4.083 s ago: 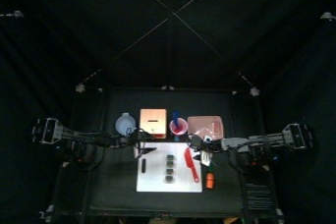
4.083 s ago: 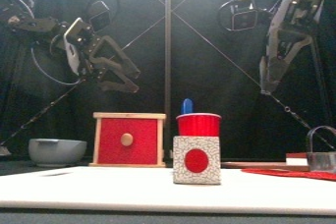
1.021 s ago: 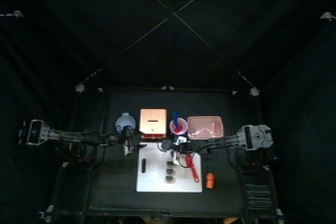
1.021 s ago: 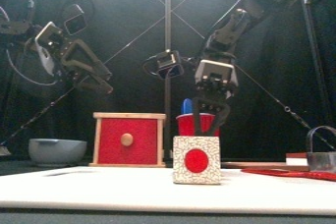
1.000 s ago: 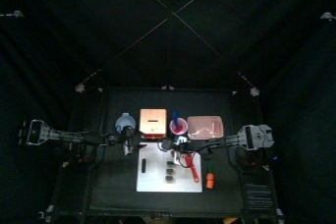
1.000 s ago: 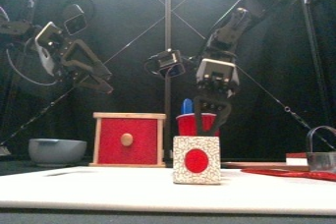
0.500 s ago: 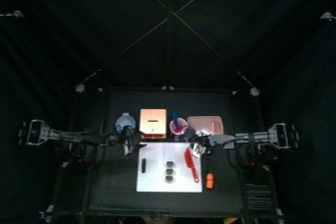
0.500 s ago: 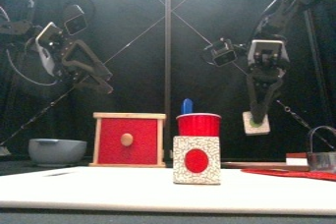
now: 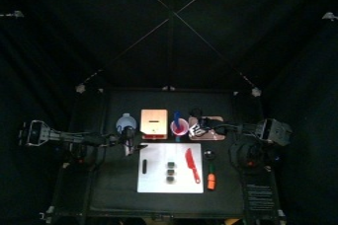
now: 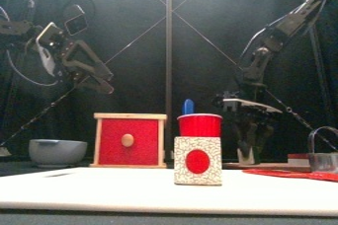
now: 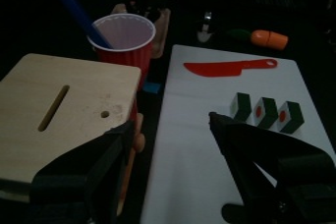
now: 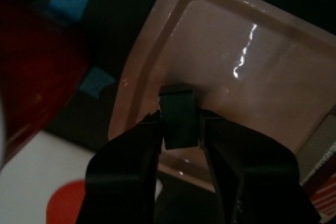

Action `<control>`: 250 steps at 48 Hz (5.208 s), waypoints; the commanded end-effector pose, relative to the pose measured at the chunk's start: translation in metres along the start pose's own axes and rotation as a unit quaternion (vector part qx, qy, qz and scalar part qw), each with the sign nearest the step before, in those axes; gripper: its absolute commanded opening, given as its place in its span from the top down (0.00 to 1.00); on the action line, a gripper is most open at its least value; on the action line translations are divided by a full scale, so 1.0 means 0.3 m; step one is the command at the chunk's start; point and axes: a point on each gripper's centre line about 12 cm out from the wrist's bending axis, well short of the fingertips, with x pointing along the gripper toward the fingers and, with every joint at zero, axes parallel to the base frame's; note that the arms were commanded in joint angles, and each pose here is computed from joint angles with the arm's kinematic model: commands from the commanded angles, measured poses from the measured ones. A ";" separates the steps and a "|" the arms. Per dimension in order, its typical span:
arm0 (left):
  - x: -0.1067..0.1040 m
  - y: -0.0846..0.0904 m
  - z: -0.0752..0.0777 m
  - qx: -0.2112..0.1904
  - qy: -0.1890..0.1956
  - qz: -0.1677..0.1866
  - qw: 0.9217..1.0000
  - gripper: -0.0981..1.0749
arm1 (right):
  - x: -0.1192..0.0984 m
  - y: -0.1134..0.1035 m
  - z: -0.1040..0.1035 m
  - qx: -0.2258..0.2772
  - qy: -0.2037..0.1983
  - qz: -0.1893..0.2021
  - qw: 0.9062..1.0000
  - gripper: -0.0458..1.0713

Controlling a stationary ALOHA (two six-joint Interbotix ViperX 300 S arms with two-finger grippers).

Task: Move cut sushi onto plate

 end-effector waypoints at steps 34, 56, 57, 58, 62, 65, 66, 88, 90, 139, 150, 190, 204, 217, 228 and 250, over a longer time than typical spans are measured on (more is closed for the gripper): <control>0.010 -0.001 0.035 0.004 -0.016 -0.001 1.000 0.11 | -0.014 -0.056 0.114 0.079 -0.070 0.004 0.994 0.34; 0.009 -0.001 0.032 0.002 -0.015 -0.001 1.000 0.11 | 0.010 -0.085 0.126 0.101 -0.077 0.019 0.992 0.22; 0.009 -0.001 0.032 0.002 -0.015 -0.001 1.000 0.11 | 0.010 -0.086 0.127 0.104 -0.077 0.020 0.991 0.21; 0.009 -0.001 0.032 0.002 -0.015 -0.001 1.000 0.11 | 0.012 -0.085 0.125 0.103 -0.076 0.020 0.992 0.19; 0.009 -0.001 0.032 0.002 -0.014 -0.001 1.000 0.11 | 0.015 -0.086 0.124 0.106 -0.074 0.019 0.991 0.16; 0.009 -0.001 0.032 0.002 -0.014 -0.001 1.000 0.11 | 0.015 -0.084 0.123 0.106 -0.073 0.020 0.991 0.15; 0.009 -0.001 0.031 0.002 -0.013 -0.001 1.000 0.11 | 0.013 -0.084 0.124 0.106 -0.074 0.020 0.991 0.15; 0.011 -0.007 0.038 -0.001 -0.015 -0.004 1.000 0.11 | -0.219 -0.004 -0.020 0.011 -0.092 0.041 0.995 0.15; 0.011 -0.008 0.038 -0.001 -0.015 -0.004 1.000 0.11 | -0.239 0.020 -0.066 -0.021 -0.086 0.043 0.995 0.15; 0.010 -0.001 0.031 -0.013 -0.012 0.002 1.000 0.11 | -0.237 0.694 -0.270 -0.436 -0.001 0.151 0.887 0.16; 0.005 0.000 0.015 -0.015 -0.006 0.003 1.000 0.11 | -0.189 0.731 -0.269 -0.449 0.007 0.148 0.881 0.16; 0.002 0.006 -0.008 -0.025 0.012 0.008 1.000 0.11 | -0.072 0.734 -0.290 -0.460 0.026 0.123 0.879 0.23; 0.002 0.007 -0.005 -0.026 0.011 0.008 1.000 0.11 | -0.100 0.712 -0.275 -0.448 0.026 0.122 0.885 0.43; 0.002 0.007 -0.007 -0.025 0.013 0.008 1.000 0.11 | -0.210 0.526 -0.229 -0.381 0.026 0.120 0.916 0.43; 0.002 0.008 -0.009 -0.024 0.014 0.009 1.000 0.11 | -0.207 0.241 -0.189 -0.250 0.031 0.068 0.965 0.43; 0.002 0.008 -0.009 -0.022 0.014 0.009 1.000 0.11 | -0.105 -0.011 0.010 0.026 -0.013 0.022 0.999 0.43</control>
